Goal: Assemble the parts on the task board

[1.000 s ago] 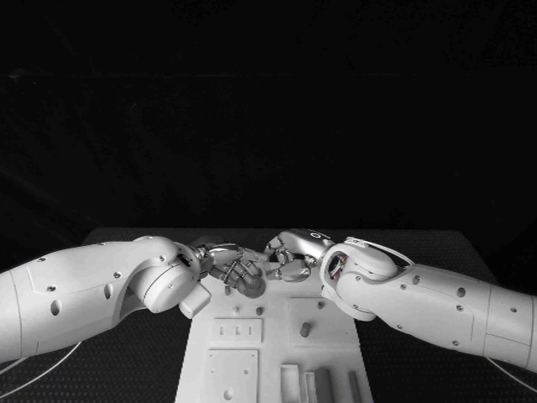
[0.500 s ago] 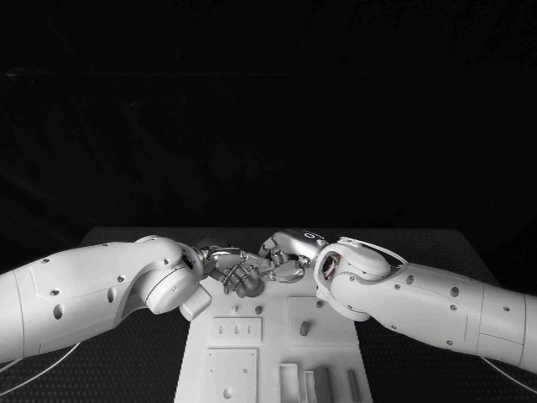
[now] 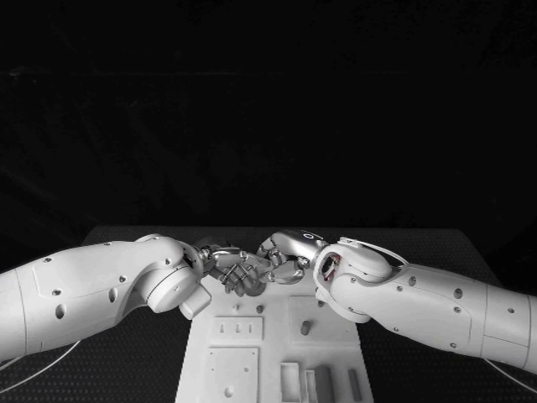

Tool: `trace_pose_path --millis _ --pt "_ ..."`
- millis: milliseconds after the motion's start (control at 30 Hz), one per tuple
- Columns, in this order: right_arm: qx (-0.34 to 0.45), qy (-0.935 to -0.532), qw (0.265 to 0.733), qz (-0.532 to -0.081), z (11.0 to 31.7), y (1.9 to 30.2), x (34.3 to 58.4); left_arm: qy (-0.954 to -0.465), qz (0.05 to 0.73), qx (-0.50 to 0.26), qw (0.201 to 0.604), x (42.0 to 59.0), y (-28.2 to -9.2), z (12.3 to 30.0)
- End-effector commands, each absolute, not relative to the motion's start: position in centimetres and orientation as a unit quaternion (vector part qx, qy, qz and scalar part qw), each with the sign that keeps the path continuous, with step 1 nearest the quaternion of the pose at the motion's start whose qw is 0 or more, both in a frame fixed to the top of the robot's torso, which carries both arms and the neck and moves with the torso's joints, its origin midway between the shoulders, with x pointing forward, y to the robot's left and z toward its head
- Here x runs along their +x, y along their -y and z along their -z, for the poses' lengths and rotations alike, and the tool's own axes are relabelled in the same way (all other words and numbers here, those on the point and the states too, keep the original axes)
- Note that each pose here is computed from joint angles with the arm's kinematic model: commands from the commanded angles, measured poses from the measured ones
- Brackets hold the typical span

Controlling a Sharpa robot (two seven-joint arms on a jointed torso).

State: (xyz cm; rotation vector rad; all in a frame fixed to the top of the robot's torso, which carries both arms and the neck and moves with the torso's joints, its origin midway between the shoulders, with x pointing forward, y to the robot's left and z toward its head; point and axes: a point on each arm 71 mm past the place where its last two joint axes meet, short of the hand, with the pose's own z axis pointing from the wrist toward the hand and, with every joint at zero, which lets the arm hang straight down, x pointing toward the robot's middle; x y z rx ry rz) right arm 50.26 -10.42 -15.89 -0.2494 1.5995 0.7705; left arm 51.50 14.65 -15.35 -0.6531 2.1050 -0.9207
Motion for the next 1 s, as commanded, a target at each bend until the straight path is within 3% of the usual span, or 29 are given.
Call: trace_pose_path --millis 33,1000 --pt "-0.117 -0.698 0.622 -0.334 15.89 10.23 50.09 -0.817 0.357 -0.253 0.376 51.56 -14.65 15.14" --pt "-0.122 -0.696 0.619 -0.341 15.76 9.46 49.71 -0.819 0.357 -0.247 0.376 51.45 -13.96 15.15"
